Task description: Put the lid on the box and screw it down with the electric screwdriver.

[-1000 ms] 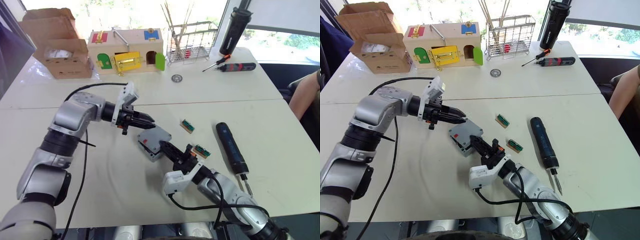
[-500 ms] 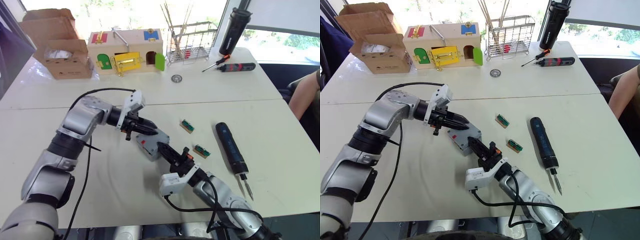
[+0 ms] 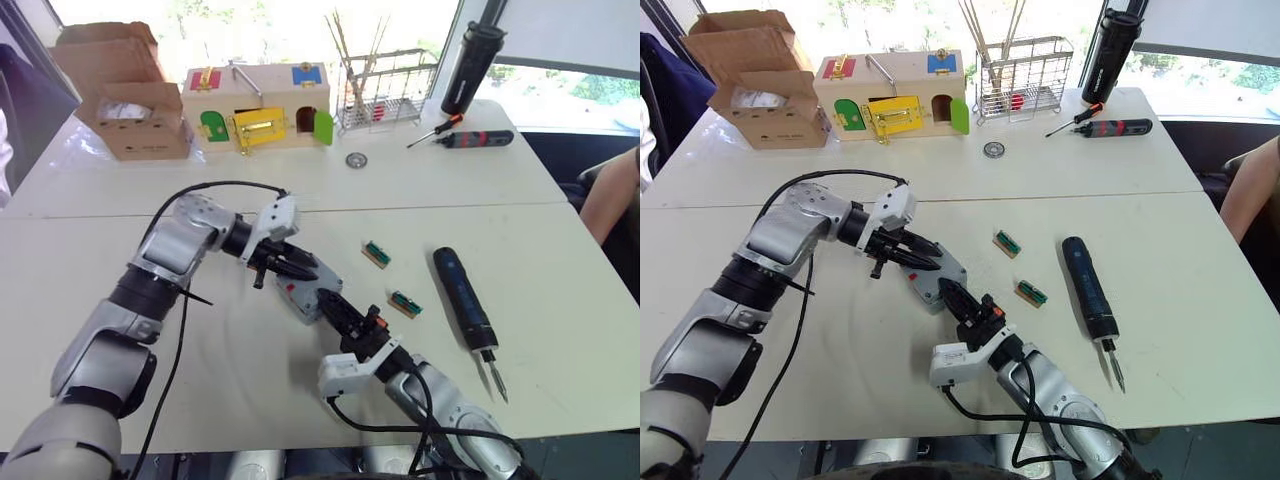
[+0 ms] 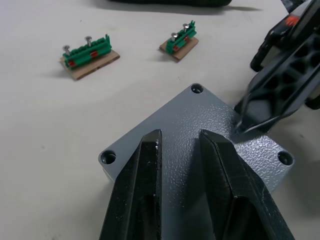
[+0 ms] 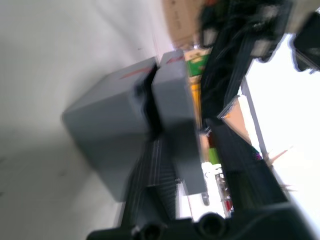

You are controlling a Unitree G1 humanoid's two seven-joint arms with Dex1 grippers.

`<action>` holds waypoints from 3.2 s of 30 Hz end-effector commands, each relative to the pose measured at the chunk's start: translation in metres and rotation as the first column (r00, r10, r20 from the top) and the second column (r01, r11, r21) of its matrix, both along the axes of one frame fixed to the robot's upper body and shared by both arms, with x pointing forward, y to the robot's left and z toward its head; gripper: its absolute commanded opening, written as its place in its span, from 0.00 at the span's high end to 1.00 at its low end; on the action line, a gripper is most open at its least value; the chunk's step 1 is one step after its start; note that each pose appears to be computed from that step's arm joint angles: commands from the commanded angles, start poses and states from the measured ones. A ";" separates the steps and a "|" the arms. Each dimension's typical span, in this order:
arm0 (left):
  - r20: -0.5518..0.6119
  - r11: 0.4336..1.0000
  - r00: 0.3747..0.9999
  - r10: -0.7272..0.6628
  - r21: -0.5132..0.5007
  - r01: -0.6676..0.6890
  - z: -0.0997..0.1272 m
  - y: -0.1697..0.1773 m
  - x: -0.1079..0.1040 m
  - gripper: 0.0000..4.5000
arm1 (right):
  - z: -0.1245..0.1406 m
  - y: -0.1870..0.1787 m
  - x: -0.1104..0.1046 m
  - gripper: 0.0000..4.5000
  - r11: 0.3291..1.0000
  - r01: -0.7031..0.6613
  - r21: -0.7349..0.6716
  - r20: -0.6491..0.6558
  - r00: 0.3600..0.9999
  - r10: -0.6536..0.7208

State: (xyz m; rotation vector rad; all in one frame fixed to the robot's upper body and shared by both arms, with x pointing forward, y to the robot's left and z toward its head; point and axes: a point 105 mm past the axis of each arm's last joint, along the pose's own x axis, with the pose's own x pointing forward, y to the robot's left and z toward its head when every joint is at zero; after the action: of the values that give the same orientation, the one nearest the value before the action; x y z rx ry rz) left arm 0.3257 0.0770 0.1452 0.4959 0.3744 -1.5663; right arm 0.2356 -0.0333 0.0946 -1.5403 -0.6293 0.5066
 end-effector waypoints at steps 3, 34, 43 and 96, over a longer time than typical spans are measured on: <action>-0.035 0.997 0.999 0.010 0.075 -0.007 -0.025 0.004 -0.003 0.75 | -0.008 -0.002 -0.007 0.21 1.000 -0.014 -0.028 -0.032 0.999 0.013; -0.077 0.989 0.992 0.105 -0.093 -0.112 0.006 0.009 0.001 0.75 | 0.027 -0.043 -0.021 0.21 0.984 0.081 0.162 -0.081 0.994 -0.068; -0.197 0.899 0.932 0.304 -0.266 -0.349 0.060 0.043 0.022 0.87 | 0.059 -0.069 -0.013 0.98 0.651 0.319 0.688 -0.474 0.877 0.072; -0.157 0.795 0.820 0.550 -0.204 -0.572 0.009 0.076 -0.001 0.99 | 0.042 -0.058 0.034 1.00 0.564 0.571 0.597 -0.802 0.415 0.429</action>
State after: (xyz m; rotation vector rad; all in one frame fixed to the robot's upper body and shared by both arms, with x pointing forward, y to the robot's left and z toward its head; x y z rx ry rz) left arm 0.3183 0.1461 0.1159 0.1152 0.4637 -1.0355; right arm 0.2770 -0.0903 0.1112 -0.1485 0.2522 0.7178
